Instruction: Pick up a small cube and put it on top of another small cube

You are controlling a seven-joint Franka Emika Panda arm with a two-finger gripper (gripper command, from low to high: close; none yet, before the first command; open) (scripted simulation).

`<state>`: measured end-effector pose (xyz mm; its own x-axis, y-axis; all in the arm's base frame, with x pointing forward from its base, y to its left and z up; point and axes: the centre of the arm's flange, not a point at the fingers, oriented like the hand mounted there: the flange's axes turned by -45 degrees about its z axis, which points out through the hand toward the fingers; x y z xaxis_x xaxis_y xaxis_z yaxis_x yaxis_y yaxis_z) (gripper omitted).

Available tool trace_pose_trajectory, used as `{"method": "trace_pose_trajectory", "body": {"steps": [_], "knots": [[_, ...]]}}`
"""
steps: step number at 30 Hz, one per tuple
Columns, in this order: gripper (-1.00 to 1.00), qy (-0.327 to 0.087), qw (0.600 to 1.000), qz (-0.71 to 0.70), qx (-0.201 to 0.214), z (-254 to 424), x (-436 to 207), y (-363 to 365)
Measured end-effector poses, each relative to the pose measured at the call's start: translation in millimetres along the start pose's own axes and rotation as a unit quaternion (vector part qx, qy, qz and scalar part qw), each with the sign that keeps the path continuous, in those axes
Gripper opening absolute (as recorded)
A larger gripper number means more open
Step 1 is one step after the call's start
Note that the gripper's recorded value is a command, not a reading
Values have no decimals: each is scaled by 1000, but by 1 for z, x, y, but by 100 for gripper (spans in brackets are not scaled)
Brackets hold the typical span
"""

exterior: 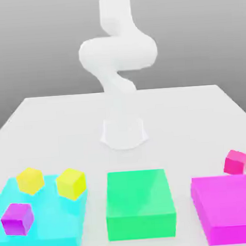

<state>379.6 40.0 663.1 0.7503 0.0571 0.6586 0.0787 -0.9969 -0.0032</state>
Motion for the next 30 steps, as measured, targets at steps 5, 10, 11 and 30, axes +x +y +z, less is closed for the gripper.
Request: {"method": "trace_pose_trajectory", "body": {"steps": [5,10,11,30], "knots": [[0,-83,992,-78,51,109,-40,-90],[0,-160,969,-162,91,188,-117,-180],[0,-175,963,-179,97,200,-136,-197],[-100,-323,858,-375,140,309,-445,-312]]}}
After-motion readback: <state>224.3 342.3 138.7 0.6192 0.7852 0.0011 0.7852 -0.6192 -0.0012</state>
